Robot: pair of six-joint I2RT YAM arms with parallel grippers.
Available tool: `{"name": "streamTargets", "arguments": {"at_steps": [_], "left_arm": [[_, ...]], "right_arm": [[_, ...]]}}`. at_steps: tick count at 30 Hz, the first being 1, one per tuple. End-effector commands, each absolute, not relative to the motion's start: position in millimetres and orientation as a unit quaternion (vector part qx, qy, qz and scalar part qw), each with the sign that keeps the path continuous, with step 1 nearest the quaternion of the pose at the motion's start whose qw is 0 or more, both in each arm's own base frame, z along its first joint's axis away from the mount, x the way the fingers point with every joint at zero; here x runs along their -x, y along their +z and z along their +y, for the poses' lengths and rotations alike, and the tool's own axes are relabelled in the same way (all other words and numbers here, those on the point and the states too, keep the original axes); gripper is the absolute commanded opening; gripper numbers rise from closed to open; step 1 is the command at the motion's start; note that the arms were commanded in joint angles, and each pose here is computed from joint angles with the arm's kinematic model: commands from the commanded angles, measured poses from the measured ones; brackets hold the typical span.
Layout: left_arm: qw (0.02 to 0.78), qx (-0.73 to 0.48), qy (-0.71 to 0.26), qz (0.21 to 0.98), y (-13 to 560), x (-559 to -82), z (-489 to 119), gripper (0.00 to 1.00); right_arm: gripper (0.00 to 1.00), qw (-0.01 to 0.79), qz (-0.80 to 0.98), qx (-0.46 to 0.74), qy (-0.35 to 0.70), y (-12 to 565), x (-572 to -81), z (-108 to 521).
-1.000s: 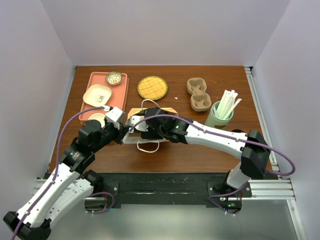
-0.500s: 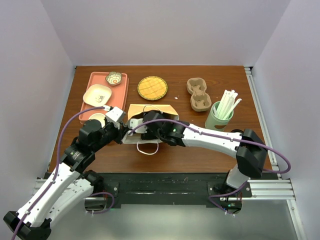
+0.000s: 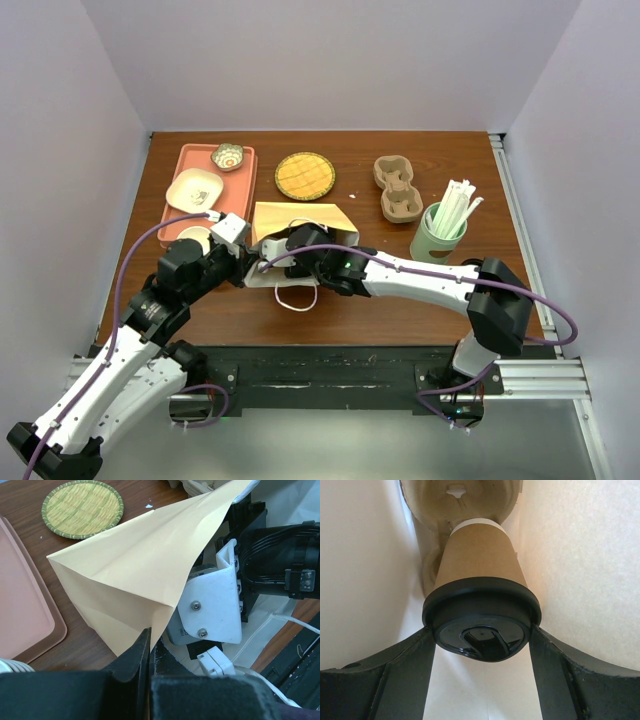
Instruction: Pack the takeout coffee
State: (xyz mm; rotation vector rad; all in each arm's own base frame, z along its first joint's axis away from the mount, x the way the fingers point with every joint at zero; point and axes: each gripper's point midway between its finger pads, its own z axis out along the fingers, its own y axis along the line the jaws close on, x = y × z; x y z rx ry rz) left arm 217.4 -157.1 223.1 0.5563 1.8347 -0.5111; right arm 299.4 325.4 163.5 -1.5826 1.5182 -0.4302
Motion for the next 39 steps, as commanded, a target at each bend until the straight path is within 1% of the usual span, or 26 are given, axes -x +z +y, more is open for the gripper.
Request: {"name": "streamTargets", "arguments": {"at_steps": [1, 5, 18, 25, 29, 33, 36, 39], "left_arm": [[0.56, -0.252, -0.244, 0.75, 240, -213, -168, 0.0], [0.558, -0.251, -0.241, 0.753, 238, -213, -167, 0.0], [0.563, -0.235, -0.222, 0.761, 234, -219, -160, 0.0], [0.577, -0.227, -0.205, 0.757, 239, -225, -155, 0.0], [0.604, -0.211, -0.177, 0.748, 248, -236, -146, 0.0], [0.635, -0.2, -0.16, 0.728, 261, -250, -145, 0.0], [0.645, -0.186, -0.159, 0.724, 263, -255, -145, 0.0], [0.634, -0.192, -0.167, 0.73, 255, -253, -149, 0.0]], "right_arm": [[0.29, 0.466, 0.618, 0.605, -0.186, 186, -306, 322], [0.3, 0.467, 0.623, 0.605, -0.166, 194, -299, 319], [0.3, 0.453, 0.633, 0.608, -0.155, 214, -287, 306], [0.29, 0.412, 0.625, 0.643, -0.163, 204, -280, 301], [0.29, 0.42, 0.625, 0.64, -0.156, 212, -283, 308], [0.29, 0.429, 0.625, 0.632, -0.165, 208, -289, 313], [0.29, 0.439, 0.624, 0.623, -0.175, 202, -295, 313], [0.29, 0.436, 0.627, 0.622, -0.175, 192, -297, 314]]}}
